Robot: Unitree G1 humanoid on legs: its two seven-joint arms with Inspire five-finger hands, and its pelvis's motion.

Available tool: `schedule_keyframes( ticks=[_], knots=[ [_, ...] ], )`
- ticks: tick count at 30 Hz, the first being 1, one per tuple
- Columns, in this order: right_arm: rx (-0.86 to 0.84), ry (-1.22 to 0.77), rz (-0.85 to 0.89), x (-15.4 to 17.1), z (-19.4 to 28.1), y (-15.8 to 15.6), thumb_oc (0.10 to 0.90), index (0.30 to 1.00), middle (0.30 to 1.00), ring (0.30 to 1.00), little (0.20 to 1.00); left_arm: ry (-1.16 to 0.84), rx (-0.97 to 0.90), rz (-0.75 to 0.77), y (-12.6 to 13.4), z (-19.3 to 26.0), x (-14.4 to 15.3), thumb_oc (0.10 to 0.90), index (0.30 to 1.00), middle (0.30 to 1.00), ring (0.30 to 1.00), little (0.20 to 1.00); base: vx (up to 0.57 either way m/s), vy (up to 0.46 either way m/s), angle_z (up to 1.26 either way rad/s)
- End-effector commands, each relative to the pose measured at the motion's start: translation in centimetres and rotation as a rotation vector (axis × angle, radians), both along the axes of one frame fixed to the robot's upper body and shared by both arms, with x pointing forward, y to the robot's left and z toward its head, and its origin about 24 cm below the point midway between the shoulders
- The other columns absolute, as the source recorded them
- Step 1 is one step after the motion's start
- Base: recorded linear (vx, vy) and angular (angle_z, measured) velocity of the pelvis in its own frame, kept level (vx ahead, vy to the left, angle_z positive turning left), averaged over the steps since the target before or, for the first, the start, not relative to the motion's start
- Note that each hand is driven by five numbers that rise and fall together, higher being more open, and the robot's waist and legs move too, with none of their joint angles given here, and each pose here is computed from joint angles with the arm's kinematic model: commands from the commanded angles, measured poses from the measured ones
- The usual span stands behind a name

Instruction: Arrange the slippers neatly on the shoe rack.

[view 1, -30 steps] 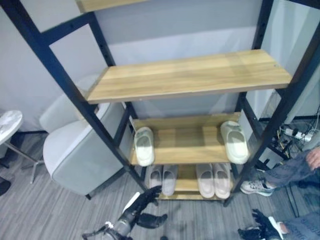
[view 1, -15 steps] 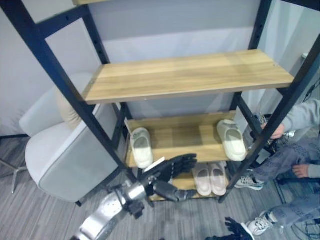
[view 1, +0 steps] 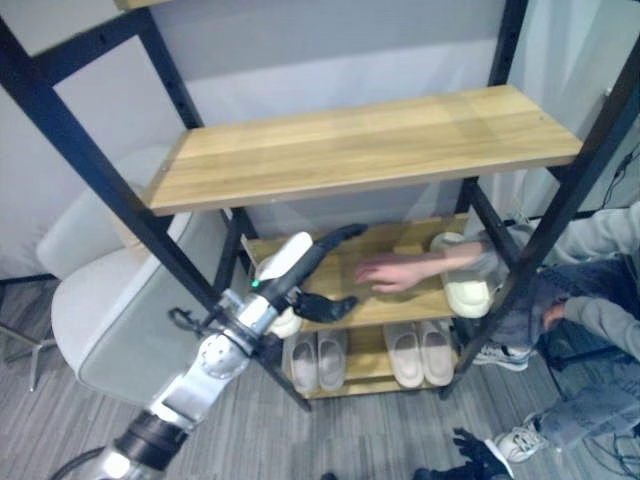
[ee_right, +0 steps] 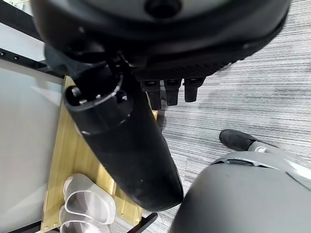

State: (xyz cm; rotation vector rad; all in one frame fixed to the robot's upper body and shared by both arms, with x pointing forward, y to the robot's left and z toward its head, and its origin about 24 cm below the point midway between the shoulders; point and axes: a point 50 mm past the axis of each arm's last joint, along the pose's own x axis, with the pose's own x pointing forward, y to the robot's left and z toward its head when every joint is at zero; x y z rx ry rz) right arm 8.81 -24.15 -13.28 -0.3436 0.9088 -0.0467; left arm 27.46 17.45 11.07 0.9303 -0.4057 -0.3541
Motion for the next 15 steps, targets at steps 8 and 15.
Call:
schedule_keyframes(
  ticks=[8, 15],
  knots=[
    [-0.071, -0.205, 0.080, 3.8, 2.6, -0.9, 0.800, 0.900, 0.900, 0.900, 0.900, -0.506, 0.305, 0.292, 4.0, 7.3, 3.9, 0.800, 0.900, 0.900, 0.900, 0.900, 0.02, 0.000, -0.13],
    [-0.087, -0.230, 0.101, 4.1, 2.9, -0.9, 0.800, 0.900, 0.900, 0.900, 0.900, -0.625, 0.484, 0.364, 4.1, 8.8, 5.2, 0.800, 0.900, 0.900, 0.900, 0.900, 0.00, 0.006, -0.01]
  ],
)
